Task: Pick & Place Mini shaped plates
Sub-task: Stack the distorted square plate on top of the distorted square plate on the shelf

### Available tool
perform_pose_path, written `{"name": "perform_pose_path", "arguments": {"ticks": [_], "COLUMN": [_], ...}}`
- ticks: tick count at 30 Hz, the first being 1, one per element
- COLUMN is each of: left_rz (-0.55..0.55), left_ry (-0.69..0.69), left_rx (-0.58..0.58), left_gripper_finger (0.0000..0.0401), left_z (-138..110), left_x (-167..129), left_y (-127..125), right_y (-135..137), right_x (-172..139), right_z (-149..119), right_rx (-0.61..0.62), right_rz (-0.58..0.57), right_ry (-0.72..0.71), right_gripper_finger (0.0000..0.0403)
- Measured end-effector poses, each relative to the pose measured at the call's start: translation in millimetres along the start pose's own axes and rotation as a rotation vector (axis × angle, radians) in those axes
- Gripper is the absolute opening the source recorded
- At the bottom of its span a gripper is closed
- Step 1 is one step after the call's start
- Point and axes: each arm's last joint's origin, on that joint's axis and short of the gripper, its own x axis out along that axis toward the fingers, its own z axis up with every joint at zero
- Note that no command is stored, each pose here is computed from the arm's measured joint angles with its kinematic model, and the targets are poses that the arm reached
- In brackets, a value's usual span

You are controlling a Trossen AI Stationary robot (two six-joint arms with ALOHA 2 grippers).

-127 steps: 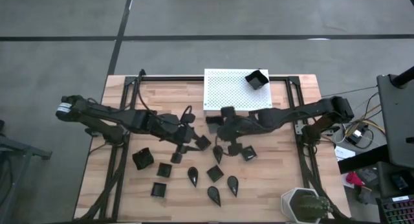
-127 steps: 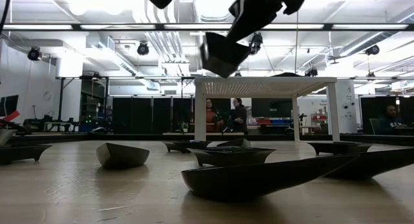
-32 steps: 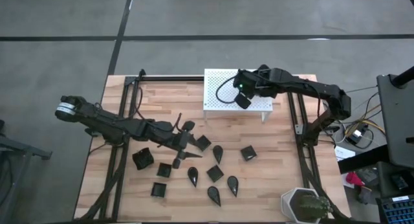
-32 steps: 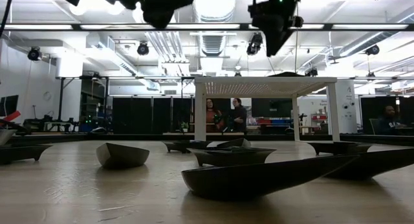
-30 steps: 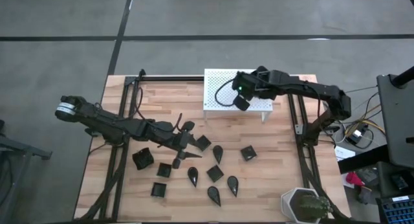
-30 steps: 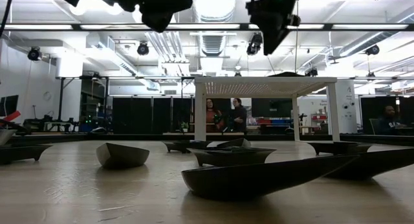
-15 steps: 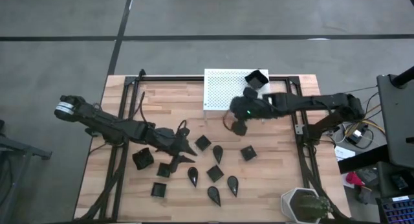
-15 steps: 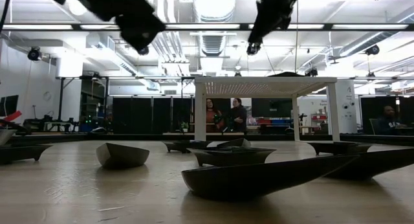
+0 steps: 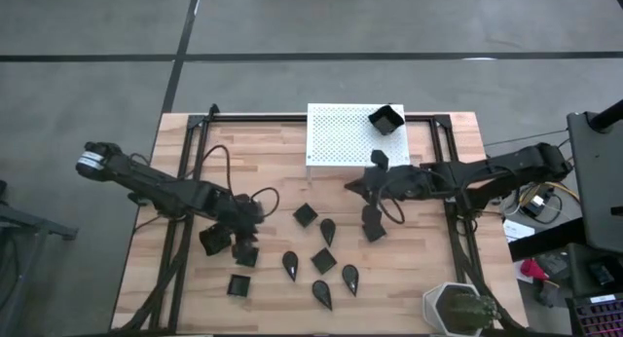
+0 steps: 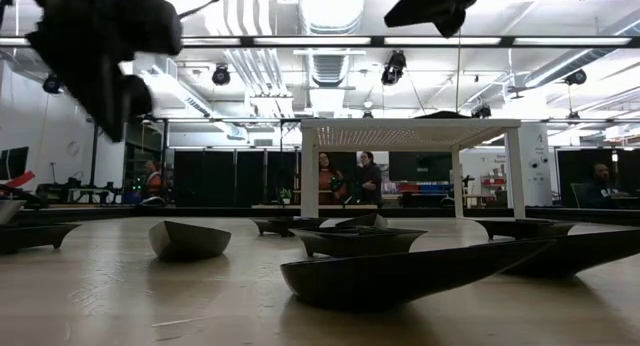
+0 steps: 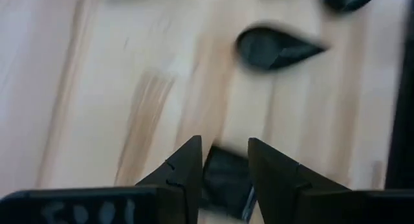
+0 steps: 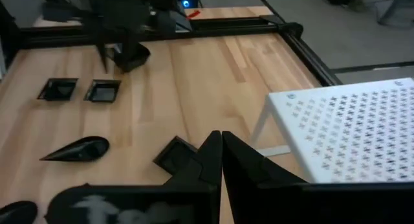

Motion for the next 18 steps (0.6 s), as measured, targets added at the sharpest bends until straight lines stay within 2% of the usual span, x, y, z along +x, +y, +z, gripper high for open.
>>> {"name": "perform_pose_path", "arguments": {"ticks": [3, 9, 18], "left_rz": [0.051, 0.107, 0.129], "left_ry": [0.105, 0.217, 0.288], "left_rx": [-0.127, -0.268, -0.263], "left_gripper_finger": [0.0117, 0.0117, 0.0117], "left_z": [-10.2, -27.5, -48.7], "left_x": [-1.7, -3.8, -3.4], "left_y": [5.5, 0.6, -17.3], "right_y": [2.3, 5.1, 4.9], "right_x": [2.4, 5.2, 4.9], "right_z": [-6.7, -11.3, -10.8], "right_rx": [-0.006, -0.014, -0.035], "right_rz": [0.005, 0.010, 0.009], "right_ry": [0.019, 0.033, 0.033], "right_gripper_finger": [0.0008, 0.0008, 0.0008]}}
